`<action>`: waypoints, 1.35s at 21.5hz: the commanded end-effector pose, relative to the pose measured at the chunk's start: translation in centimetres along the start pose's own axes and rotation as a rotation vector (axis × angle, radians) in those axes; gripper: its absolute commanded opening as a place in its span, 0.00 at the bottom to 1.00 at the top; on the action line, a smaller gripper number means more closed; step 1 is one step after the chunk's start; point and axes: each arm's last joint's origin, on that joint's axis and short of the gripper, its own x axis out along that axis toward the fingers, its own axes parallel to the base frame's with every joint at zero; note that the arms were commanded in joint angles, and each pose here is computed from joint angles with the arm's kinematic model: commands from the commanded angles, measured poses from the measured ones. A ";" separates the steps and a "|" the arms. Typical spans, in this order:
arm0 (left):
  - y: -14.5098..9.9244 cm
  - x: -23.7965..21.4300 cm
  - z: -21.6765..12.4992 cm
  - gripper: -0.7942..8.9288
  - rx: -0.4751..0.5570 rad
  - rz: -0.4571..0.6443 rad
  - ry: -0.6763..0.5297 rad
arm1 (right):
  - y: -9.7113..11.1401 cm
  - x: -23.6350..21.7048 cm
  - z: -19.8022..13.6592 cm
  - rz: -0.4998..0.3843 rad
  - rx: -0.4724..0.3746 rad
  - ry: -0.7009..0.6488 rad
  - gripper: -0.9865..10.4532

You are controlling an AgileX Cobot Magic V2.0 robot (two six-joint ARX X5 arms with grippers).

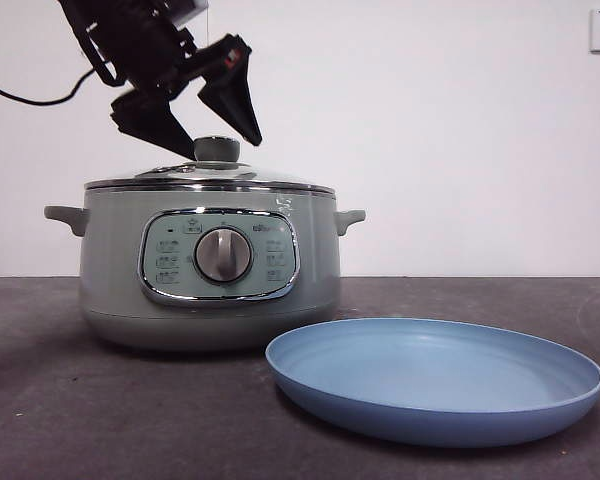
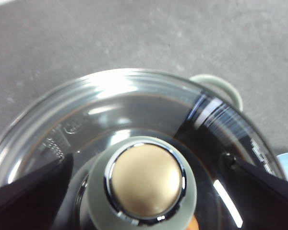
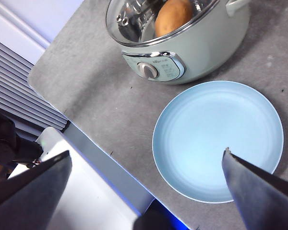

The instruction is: Take the potato out from the steamer,put the potato on the plate,close the lid

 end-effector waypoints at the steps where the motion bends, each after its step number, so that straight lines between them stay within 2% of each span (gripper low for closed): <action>1: -0.1 0.4 -0.1 0.72 0.021 0.007 0.004 | 0.0 0.0 0.1 -0.013 -0.004 -0.005 0.69; 3: -0.2 0.5 -0.1 0.72 0.025 0.040 0.012 | -0.1 0.0 0.1 -0.048 -0.004 -0.003 0.69; 4: -0.3 0.5 -0.1 0.63 0.024 0.039 0.018 | -0.1 0.0 0.1 -0.051 -0.004 -0.003 0.69; 6: -0.3 0.5 -0.3 0.37 0.019 0.035 0.039 | -0.1 0.0 0.1 -0.051 -0.004 -0.003 0.69; 7: -0.3 0.5 -0.4 0.31 0.018 0.033 0.044 | -0.1 0.0 0.1 -0.051 -0.004 -0.003 0.69; 10: -0.5 0.5 -0.4 0.27 0.019 0.029 0.049 | -0.1 0.0 0.1 -0.051 -0.004 -0.003 0.69; 11: -0.5 0.5 -0.4 0.17 0.019 0.029 0.048 | -0.1 0.0 0.1 -0.051 -0.004 -0.003 0.69; 13: -0.5 0.5 -0.4 0.07 0.018 0.029 0.048 | -0.1 0.0 0.1 -0.051 -0.003 -0.003 0.69; 21: -0.6 -0.7 0.3 0.07 0.024 0.036 0.008 | -0.1 0.0 0.1 -0.051 0.001 -0.003 0.69; 29: -1.7 -7.9 1.9 0.07 0.021 0.068 -0.129 | -0.5 0.5 1.5 -0.034 0.026 -0.081 0.69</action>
